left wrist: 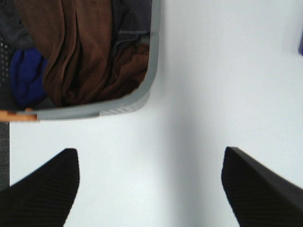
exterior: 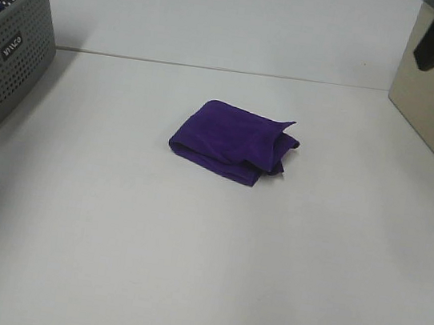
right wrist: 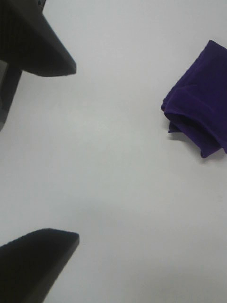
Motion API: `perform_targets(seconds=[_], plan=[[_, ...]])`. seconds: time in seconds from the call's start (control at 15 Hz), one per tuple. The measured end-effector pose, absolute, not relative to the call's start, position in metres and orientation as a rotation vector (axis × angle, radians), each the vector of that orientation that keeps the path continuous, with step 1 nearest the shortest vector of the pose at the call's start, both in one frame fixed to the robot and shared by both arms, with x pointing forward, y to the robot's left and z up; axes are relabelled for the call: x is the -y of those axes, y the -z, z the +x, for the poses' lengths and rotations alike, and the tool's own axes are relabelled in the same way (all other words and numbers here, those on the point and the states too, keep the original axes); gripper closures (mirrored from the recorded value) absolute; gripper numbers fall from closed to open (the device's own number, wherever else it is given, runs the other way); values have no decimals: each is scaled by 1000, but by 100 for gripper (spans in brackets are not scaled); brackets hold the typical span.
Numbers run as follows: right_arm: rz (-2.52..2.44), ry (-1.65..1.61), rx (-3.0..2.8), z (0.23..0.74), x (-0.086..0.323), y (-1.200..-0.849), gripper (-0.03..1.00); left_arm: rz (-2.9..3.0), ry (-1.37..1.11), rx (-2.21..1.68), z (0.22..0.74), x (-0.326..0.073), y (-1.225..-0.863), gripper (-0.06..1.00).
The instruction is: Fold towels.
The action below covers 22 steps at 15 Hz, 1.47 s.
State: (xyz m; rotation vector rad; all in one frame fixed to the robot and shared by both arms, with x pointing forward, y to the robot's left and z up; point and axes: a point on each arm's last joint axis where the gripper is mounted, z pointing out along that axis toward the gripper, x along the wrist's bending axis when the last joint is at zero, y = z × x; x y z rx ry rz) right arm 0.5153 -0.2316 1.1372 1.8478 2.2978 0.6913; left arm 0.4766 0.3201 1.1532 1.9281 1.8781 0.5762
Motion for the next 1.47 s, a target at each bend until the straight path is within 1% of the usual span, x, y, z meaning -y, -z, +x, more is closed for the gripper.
perform_targets(seconds=[0.13, 0.2, 0.33, 0.4, 0.6, 0.73, 0.87, 1.2, 1.47], plan=[[1812, -740, -2268, 461, 241, -1148, 12, 1850, -673, -1826, 413, -314, -1148, 19], [1796, -762, -2254, 445, 244, -1150, 12, 1837, -699, -1807, 397, -313, -1145, 19], [1763, -804, -2226, 396, 252, -1145, 12, 1800, -808, -1716, 339, -308, -1132, 19], [1730, -848, -2195, 362, 258, -1138, 12, 1759, -896, -1641, 301, -304, -1119, 19], [1608, -943, -2059, 304, 272, -1116, 12, 1659, -1025, -1532, 250, -299, -1088, 19], [1530, -977, -1970, 277, 280, -1099, 12, 1618, -1070, -1492, 234, -298, -1070, 19], [1477, -1005, -1908, 259, 286, -1083, 12, 1624, -1064, -1497, 231, -297, -1058, 19], [1358, -1114, -1764, 230, 292, -1057, 12, 1625, -1066, -1494, 232, -297, -1056, 19], [1359, -1094, -1762, 232, 293, -1054, 12, 1613, -1058, -1502, 233, -297, -1055, 19]])
